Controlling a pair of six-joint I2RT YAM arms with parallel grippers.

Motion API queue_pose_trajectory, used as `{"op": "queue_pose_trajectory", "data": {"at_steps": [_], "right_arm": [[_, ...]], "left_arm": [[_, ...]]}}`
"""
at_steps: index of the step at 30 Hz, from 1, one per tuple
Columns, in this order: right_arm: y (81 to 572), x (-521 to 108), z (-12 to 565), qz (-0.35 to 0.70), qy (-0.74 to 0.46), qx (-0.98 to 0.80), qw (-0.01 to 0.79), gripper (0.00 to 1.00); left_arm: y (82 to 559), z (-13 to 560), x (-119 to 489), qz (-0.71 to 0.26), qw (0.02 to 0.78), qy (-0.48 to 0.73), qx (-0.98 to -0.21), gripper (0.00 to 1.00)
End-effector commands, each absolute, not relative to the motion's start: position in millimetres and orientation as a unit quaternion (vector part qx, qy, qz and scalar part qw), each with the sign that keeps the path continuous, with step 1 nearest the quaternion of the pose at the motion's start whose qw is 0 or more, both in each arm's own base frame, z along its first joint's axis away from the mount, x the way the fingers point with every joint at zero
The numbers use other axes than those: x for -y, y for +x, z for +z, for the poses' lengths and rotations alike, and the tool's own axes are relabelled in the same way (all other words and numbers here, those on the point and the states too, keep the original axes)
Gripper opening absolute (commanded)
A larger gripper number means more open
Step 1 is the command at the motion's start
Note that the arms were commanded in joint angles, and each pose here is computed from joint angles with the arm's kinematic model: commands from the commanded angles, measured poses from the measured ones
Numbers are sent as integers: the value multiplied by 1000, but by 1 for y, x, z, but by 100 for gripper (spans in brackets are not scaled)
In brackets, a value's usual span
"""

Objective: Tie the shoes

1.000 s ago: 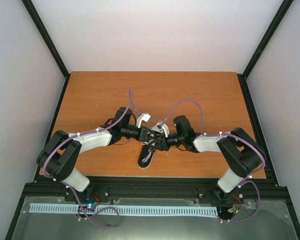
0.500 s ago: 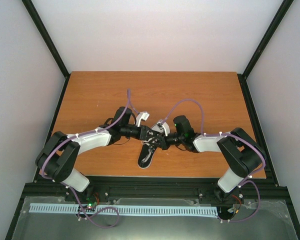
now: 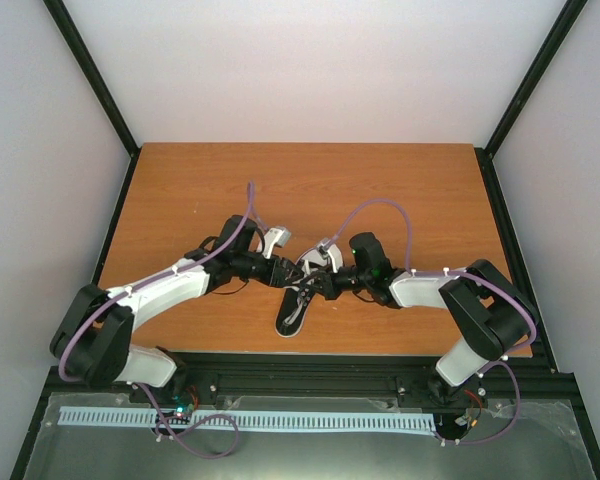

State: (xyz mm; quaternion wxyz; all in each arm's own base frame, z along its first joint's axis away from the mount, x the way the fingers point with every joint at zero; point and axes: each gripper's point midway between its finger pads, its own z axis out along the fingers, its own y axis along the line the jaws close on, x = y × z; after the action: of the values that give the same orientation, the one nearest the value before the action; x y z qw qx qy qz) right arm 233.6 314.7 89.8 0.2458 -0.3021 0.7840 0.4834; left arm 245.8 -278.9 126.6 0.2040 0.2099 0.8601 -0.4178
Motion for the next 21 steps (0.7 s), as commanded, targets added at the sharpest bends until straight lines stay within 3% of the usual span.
{"op": "queue_pose_trajectory", "data": {"at_steps": [1, 3, 7, 10, 15, 21], "right_arm": [[233, -315, 100, 486, -307, -774, 265, 3], [234, -314, 101, 486, -303, -775, 267, 3], [236, -311, 103, 483, -293, -780, 270, 3], [236, -309, 105, 488, -283, -781, 268, 3], [237, -308, 108, 496, -269, -782, 263, 3], [237, -308, 107, 500, -264, -783, 259, 3]], "left_arm": [[264, 139, 252, -328, 263, 212, -882, 57], [268, 142, 245, -309, 281, 206, -885, 63], [279, 146, 228, -261, 324, 183, -891, 64], [273, 162, 235, -274, 370, 207, -863, 58], [229, 182, 276, -397, 385, 301, -777, 47], [237, 142, 281, -355, 351, 330, -801, 34]]}}
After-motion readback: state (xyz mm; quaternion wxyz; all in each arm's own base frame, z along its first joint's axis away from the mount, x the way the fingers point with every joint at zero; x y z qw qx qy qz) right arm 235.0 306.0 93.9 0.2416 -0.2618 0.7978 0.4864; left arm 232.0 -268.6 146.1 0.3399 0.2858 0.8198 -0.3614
